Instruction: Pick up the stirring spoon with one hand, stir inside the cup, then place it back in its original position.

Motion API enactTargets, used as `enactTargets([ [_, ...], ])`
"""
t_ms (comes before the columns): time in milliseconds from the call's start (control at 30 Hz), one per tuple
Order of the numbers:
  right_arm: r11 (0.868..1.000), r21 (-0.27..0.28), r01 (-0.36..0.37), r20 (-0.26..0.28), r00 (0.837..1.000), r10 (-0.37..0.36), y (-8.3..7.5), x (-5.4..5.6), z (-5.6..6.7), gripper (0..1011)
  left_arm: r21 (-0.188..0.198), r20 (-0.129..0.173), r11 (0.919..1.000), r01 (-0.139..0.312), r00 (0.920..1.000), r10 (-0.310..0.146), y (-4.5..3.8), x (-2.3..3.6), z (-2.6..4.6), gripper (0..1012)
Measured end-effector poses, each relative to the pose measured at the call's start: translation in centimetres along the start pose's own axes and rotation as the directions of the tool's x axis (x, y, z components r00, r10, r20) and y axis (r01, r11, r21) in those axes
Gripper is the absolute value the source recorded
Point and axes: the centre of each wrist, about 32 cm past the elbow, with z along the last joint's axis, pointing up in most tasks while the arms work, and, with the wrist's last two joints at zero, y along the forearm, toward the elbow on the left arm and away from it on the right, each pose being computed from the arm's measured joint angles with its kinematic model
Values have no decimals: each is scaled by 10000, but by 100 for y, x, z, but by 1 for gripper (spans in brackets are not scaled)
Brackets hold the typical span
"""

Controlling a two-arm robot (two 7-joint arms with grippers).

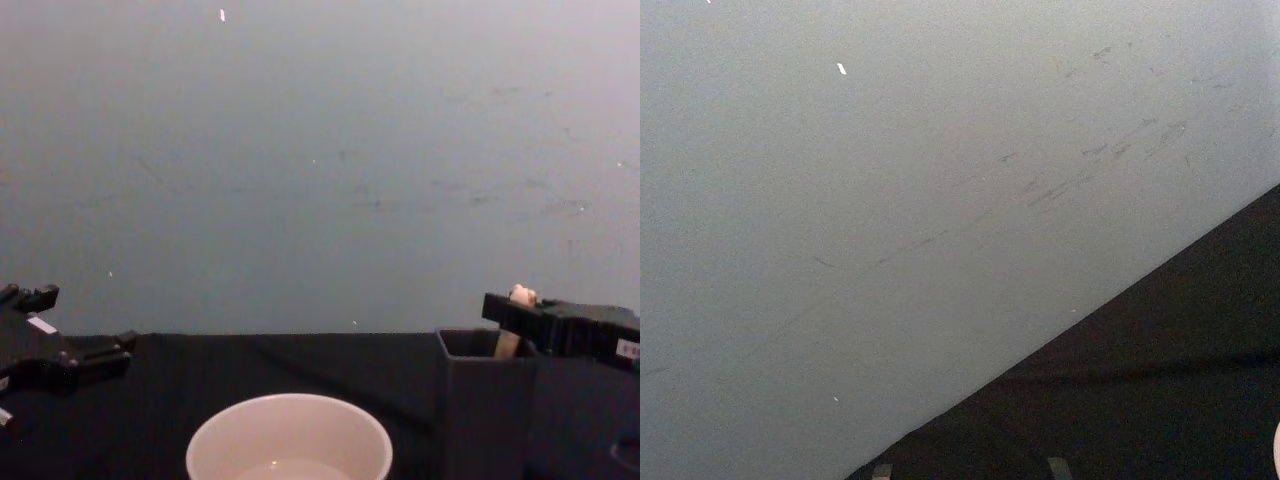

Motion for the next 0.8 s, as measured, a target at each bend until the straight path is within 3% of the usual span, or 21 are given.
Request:
enactTargets([
  [133, 10000, 1, -1, -4, 10000, 1, 0, 0, 0, 218, 0, 0, 10000, 1, 10000, -1, 0, 0, 0, 1001],
  [533, 9999, 113, -129, -32, 9999, 129, 2, -21, 15, 214, -1, -1, 10000, 1, 10000, -1, 0, 0, 0, 1001],
  [800, 9978, 604, -262, 84, 9996, 258, -10, -38, 163, 214, -1, 0, 10000, 1, 10000, -1, 0, 0, 0, 1001],
])
